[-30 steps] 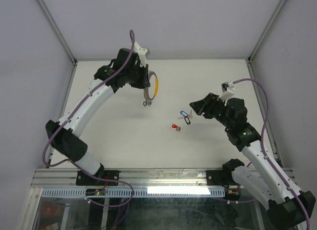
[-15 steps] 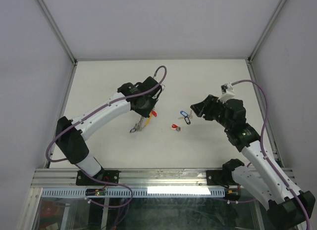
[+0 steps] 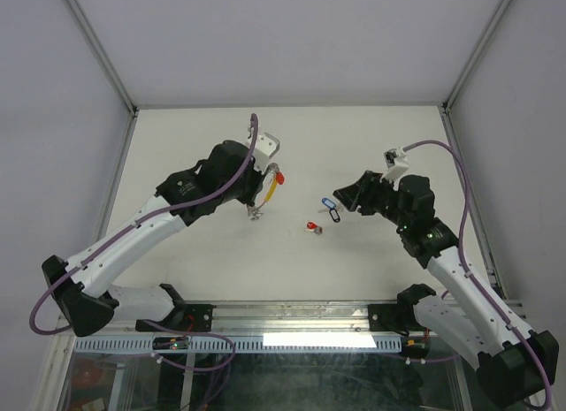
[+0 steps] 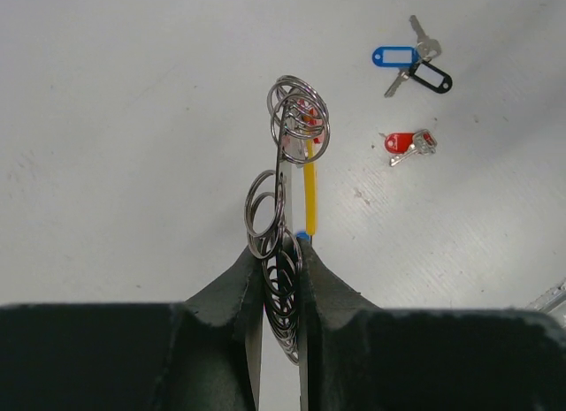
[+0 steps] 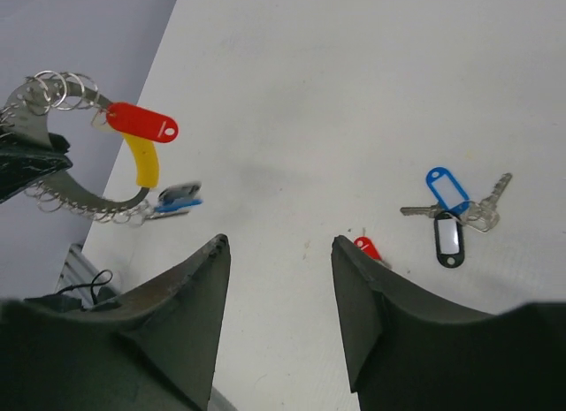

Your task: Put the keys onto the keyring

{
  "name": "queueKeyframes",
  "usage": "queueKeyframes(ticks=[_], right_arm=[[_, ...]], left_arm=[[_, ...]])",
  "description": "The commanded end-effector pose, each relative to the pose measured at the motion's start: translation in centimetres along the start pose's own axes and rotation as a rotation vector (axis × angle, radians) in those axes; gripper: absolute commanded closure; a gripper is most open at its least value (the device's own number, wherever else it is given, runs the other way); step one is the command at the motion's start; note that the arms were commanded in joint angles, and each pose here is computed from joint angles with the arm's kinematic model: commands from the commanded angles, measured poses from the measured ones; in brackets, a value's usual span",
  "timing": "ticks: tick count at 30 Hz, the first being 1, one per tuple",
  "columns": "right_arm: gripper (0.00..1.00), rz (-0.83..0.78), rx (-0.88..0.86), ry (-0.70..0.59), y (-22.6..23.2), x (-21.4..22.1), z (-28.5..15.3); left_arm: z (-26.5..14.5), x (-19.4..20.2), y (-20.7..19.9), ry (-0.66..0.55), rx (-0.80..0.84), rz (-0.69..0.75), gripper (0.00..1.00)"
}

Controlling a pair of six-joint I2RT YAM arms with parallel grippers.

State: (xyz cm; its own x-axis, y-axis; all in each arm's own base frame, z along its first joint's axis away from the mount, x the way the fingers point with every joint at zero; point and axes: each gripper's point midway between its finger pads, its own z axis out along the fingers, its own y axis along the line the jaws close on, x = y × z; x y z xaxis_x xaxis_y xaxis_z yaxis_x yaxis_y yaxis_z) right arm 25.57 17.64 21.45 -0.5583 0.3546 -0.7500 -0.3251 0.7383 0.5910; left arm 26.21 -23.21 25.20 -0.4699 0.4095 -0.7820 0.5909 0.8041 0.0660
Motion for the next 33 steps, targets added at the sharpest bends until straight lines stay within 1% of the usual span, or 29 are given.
queueKeyframes(ticks=[1, 3, 6, 7, 9, 11, 13, 15, 16, 17, 18, 20, 22, 24, 26, 29, 33], right_arm=[[0.51, -0.144, -0.289, -0.010, 5.5, -1.3, -1.0], [0.53, -0.158, -0.344, -0.027, 6.4, -1.3, -1.6], [0.55, -0.187, -0.369, -0.042, 7.1, -1.6, -2.1], [0.55, -0.196, -0.366, -0.040, 7.3, -1.6, -2.1], [0.55, -0.211, -0.339, -0.040, 7.2, -1.6, -2.1], [0.55, -0.216, -0.322, -0.043, 6.9, -1.5, -2.0], [0.54, -0.211, -0.314, -0.039, 6.7, -1.3, -1.8], [0.54, -0.200, -0.308, -0.030, 6.6, -1.1, -1.6], [0.54, -0.196, -0.306, -0.026, 6.5, -1.0, -1.5], [0.54, -0.192, -0.304, -0.023, 6.5, -1.0, -1.4], [0.54, -0.191, -0.304, -0.021, 6.5, -0.9, -1.4], [0.54, -0.189, -0.302, -0.016, 6.4, -0.8, -1.4], [0.54, -0.191, -0.295, -0.013, 6.3, -0.7, -1.4], [0.54, -0.192, -0.293, -0.018, 6.2, -0.7, -1.5], [0.54, -0.190, -0.296, -0.023, 6.2, -0.7, -1.5], [0.54, -0.197, -0.326, -0.022, 6.6, -0.6, -1.5], [0.52, -0.239, -0.450, -0.003, 8.7, -0.1, -2.0]], left_arm=[[-1.9, -4.4, -1.9, -0.275, 0.115, 0.075, 1.00], [-2.5, -4.3, -2.3, -0.343, 0.144, 0.126, 1.00], [-4.4, -4.8, -3.1, -0.468, 0.201, 0.191, 1.00], [-5.0, -4.9, -3.2, -0.498, 0.209, 0.203, 1.00], [-5.7, -5.3, -2.7, -0.530, 0.190, 0.176, 1.00], [-5.0, -5.3, -1.8, -0.502, 0.136, 0.135, 1.00], [-3.3, -4.8, -0.4, -0.417, 0.041, 0.107, 1.00], [-1.6, -4.1, 3.8, -0.301, -0.195, 0.014, 1.00], [-0.9, -3.6, 5.8, -0.240, -0.269, -0.027, 1.00], [-0.1, -3.3, 6.5, -0.188, -0.244, -0.045, 1.00], [0.6, -3.0, 6.0, -0.153, -0.172, -0.042, 1.00], [1.2, -2.9, 2.1, -0.137, -0.008, 0.018, 1.00], [1.6, -2.0, 0.3, -0.114, 0.008, 0.077, 1.00], [1.8, -1.5, 0.3, -0.103, -0.004, 0.081, 1.00], [1.6, -1.8, 0.1, -0.132, 0.013, 0.076, 1.00], [0.8, -2.6, -1.2, -0.194, 0.095, 0.085, 1.00], [-0.3, -3.1, -2.7, -0.289, 0.185, 0.090, 1.00]])
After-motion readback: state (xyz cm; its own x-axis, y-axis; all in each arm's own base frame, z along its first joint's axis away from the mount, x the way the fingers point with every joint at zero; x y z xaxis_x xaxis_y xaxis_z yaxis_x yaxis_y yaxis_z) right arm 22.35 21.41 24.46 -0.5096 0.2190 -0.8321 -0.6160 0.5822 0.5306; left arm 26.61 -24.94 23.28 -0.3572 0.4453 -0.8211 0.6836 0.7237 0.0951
